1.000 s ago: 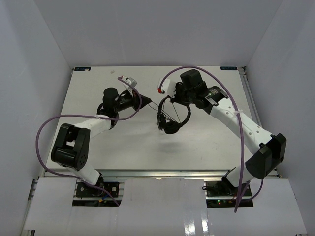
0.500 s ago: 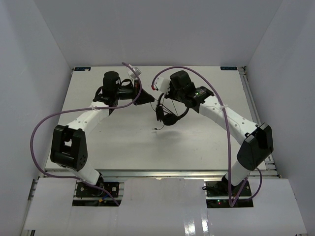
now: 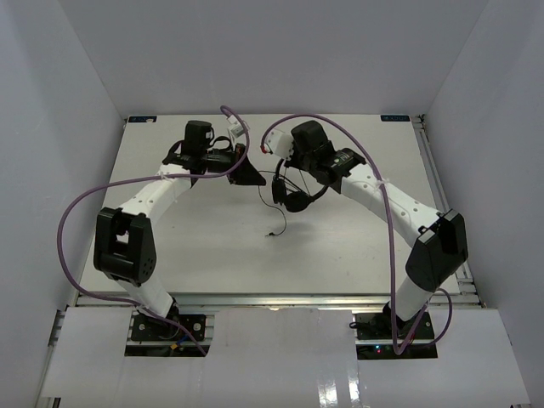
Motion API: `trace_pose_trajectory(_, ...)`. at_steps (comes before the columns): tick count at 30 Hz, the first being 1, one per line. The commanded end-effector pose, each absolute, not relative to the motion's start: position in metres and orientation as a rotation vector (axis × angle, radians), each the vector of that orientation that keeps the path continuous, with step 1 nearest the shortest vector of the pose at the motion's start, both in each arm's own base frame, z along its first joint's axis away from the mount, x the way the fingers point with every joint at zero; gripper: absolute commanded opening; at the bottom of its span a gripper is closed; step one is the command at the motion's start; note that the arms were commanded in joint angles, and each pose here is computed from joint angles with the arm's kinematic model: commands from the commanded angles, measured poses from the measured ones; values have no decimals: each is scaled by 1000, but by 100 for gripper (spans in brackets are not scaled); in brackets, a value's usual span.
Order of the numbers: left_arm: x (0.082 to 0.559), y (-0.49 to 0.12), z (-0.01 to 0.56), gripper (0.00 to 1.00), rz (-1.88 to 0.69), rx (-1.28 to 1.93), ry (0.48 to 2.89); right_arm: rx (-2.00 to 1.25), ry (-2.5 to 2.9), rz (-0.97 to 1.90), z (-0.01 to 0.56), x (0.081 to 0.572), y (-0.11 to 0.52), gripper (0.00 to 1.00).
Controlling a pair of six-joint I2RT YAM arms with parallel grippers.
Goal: Wrap the headphones
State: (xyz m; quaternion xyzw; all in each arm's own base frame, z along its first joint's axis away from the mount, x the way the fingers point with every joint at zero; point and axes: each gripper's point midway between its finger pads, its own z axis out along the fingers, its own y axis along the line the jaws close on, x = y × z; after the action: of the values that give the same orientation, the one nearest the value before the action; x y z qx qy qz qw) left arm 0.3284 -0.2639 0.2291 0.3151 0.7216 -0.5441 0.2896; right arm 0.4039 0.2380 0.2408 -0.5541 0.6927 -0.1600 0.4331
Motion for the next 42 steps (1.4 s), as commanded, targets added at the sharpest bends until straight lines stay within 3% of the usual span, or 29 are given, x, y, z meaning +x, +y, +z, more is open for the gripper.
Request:
trace_pose_trajectory(1,324,-268,262,0,-1568,854,1863,-1218,1680,-449,277,425,241,8)
trace_pose_trajectory(16,317,-281,282,4,-1833,455,1871,-938,1774,-306,287,464,270,8)
trace_pose_trajectory(23,340,-288,299,14,-1735,290,1819,-898,1822,-247,271,469,279,8)
trace_pose_trajectory(42,363,-321,269,24,-1536,94,1924,-830,1921,-18,261,471,301,8)
